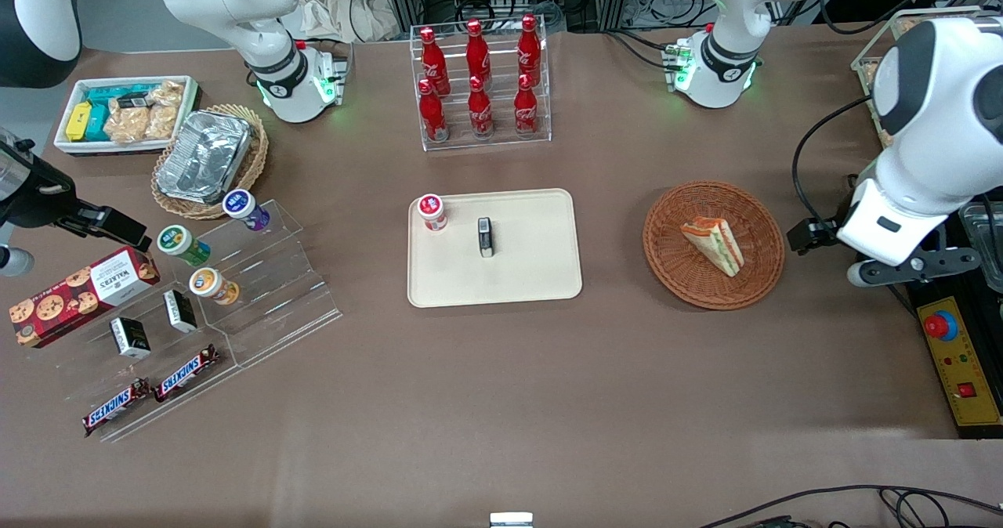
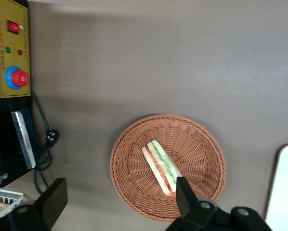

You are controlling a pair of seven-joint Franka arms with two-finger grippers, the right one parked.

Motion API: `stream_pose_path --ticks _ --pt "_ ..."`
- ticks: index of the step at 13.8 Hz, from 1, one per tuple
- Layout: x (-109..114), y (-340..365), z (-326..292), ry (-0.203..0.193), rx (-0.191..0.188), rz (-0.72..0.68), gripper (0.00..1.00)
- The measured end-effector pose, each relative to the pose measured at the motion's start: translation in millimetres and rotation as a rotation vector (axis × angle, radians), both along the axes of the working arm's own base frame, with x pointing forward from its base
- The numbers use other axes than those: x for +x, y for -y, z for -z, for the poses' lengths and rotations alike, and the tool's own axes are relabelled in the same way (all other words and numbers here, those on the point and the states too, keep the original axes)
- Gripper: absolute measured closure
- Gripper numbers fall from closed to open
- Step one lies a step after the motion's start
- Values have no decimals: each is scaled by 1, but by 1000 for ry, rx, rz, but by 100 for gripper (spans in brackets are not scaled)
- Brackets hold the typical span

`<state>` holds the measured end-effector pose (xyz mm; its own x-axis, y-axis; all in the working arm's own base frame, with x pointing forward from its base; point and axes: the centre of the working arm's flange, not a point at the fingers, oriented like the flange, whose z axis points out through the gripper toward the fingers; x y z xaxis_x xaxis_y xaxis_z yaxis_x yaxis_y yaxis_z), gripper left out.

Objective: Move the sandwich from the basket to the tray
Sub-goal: 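Move the left gripper over the sandwich in the wicker basket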

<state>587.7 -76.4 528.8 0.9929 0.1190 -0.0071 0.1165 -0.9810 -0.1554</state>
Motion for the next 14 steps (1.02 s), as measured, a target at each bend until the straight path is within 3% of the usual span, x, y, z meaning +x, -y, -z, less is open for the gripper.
stream_pose_path --ticks 7,11,14 --pt "2 2 7 -14 8 21 0" --pt "1 -4 9 -58 11 203 0" --pt "-1 -6 10 -83 11 230 0"
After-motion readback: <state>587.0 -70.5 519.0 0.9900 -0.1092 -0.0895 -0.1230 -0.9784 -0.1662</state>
